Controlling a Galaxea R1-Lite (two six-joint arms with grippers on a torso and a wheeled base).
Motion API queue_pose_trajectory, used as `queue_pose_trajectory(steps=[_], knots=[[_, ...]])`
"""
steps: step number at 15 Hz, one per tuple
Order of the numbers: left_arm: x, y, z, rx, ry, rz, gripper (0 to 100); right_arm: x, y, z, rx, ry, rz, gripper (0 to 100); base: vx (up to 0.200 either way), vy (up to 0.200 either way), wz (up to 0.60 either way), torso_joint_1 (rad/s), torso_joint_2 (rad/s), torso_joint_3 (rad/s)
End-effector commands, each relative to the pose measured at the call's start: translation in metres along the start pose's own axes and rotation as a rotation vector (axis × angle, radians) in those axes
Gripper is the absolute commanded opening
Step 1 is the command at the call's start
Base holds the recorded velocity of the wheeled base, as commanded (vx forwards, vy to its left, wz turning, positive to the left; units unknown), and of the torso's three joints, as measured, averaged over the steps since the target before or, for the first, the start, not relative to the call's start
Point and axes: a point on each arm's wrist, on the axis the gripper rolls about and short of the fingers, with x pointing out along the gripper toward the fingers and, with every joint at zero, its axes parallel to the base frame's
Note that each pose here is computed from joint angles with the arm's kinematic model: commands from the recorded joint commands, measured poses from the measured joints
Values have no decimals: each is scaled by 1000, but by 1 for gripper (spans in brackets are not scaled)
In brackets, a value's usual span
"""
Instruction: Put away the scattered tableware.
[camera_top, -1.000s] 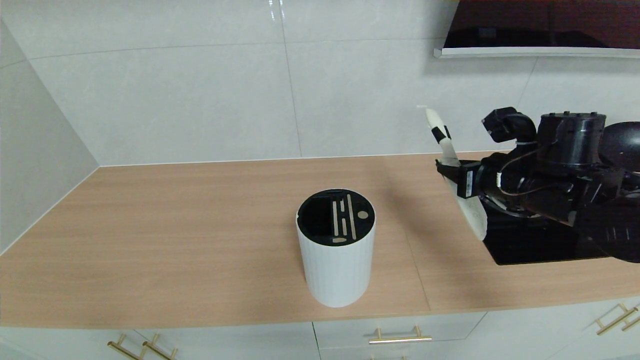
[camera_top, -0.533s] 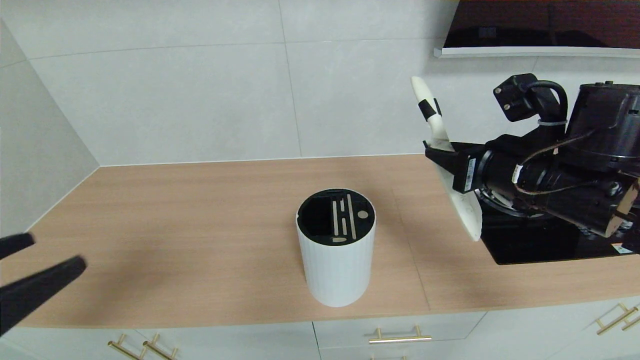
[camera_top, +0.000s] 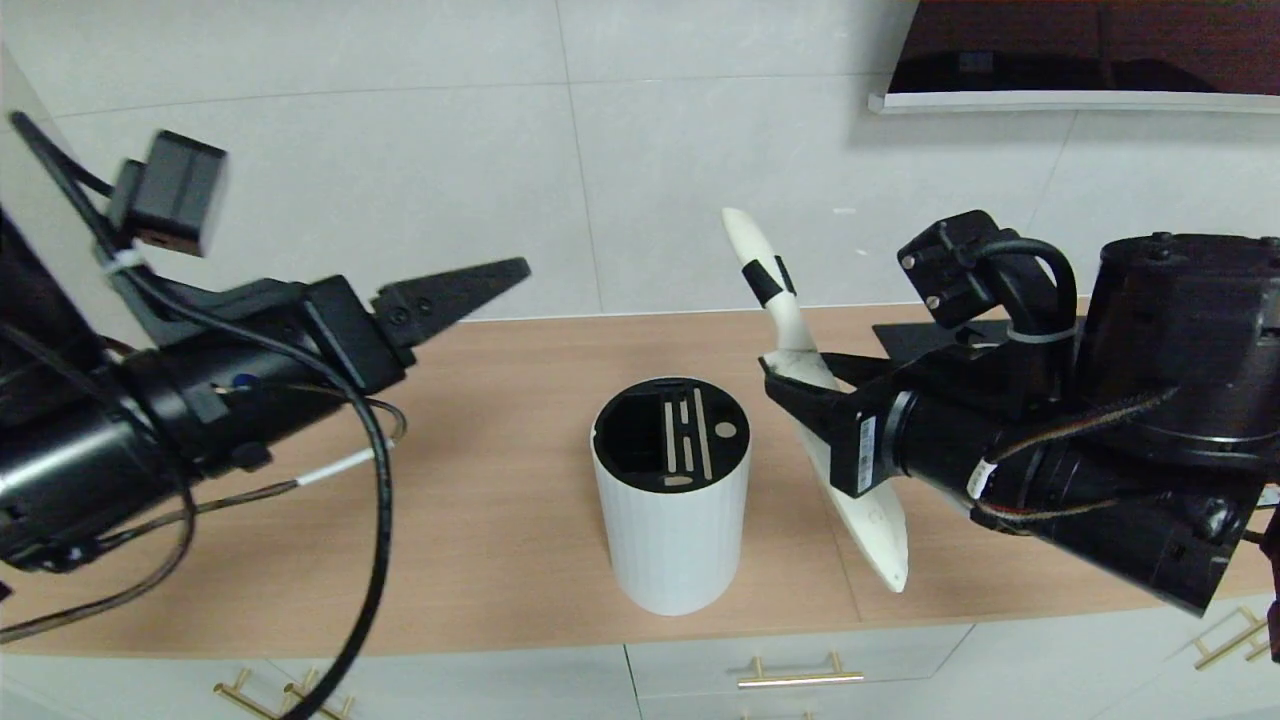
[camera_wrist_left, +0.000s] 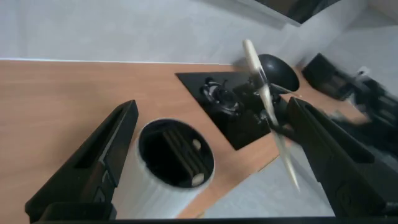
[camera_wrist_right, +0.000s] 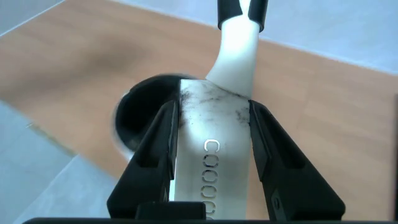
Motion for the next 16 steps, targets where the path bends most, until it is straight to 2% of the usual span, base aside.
queue_pose_trajectory(steps=[1,2,3,6,8,10,13,14,16], knots=[[24,4,-30,-60,96,-19,100,1,8,-6,-5,17,22,0,0,0,0,0,0,0],[25,-13,-31,-174,83,-99,100,0,10,-5,3,14,27,0,0,0,0,0,0,0],[27,-17,-31,-227,70,-124,100,-1,15,-4,13,10,45,0,0,0,0,0,0,0],[40,-10,-42,-239,72,-119,100,-4,26,-5,21,14,83,0,0,0,0,0,0,0],[46,-19,-55,-246,107,-156,100,-8,33,-6,19,15,106,0,0,0,0,0,0,0],[47,-30,-61,-248,117,-179,100,-10,41,-7,16,18,127,0,0,0,0,0,0,0],[51,-32,-63,-222,108,-184,100,-13,47,-9,14,24,150,0,0,0,0,0,0,0],[57,-29,-67,-203,83,-180,100,-14,51,-9,26,27,165,0,0,0,0,0,0,0],[63,-32,-73,-199,53,-188,100,-10,55,-14,22,45,171,0,0,0,0,0,0,0]])
